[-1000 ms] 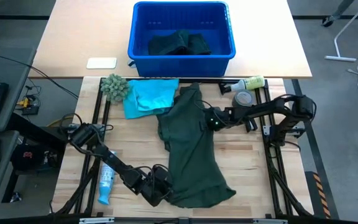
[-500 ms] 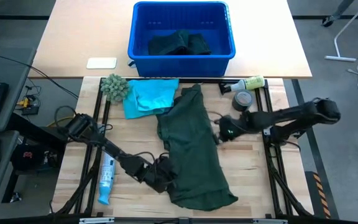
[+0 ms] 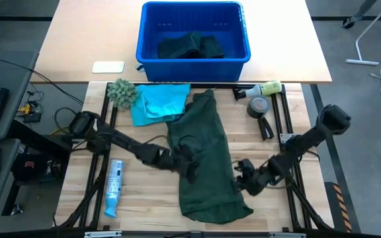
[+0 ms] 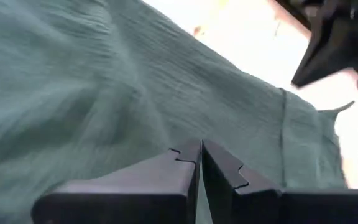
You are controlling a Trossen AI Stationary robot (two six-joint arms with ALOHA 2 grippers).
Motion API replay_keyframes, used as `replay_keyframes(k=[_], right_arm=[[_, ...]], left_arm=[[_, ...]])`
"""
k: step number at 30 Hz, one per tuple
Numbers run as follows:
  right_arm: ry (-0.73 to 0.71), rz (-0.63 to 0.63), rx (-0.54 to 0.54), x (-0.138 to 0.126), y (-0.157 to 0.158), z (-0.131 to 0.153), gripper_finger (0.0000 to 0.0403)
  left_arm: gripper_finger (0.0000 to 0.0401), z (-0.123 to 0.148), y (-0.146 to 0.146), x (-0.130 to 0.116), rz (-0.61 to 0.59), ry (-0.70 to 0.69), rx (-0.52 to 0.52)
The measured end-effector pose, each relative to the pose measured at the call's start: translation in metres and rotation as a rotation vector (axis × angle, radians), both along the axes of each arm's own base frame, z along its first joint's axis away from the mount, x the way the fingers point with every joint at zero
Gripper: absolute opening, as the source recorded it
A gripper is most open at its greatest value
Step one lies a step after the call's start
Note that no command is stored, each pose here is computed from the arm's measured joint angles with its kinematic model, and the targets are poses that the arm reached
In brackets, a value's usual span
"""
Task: Fold laundry
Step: Fold the green polo shirt from the blue laundry bin
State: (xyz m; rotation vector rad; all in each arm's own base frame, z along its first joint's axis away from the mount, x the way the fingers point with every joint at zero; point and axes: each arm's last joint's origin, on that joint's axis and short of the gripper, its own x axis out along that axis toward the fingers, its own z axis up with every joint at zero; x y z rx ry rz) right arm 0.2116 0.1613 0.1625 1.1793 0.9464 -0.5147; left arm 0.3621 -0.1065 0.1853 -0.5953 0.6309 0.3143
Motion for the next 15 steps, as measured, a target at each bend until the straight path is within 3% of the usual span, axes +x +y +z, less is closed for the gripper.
replay_keyframes(k=[7,15], right_arm=[[-0.007,-0.033,-0.004,0.007,0.008,-0.016,0.0],[-0.044,-0.057,0.003,0.011,0.003,-0.01,0.0]], left_arm=[[0.0,-0.013,0.002,0.027,-0.003,-0.198,-0.082],[0.0,-0.042,-0.008,0.047,-0.032,-0.161,-0.122]])
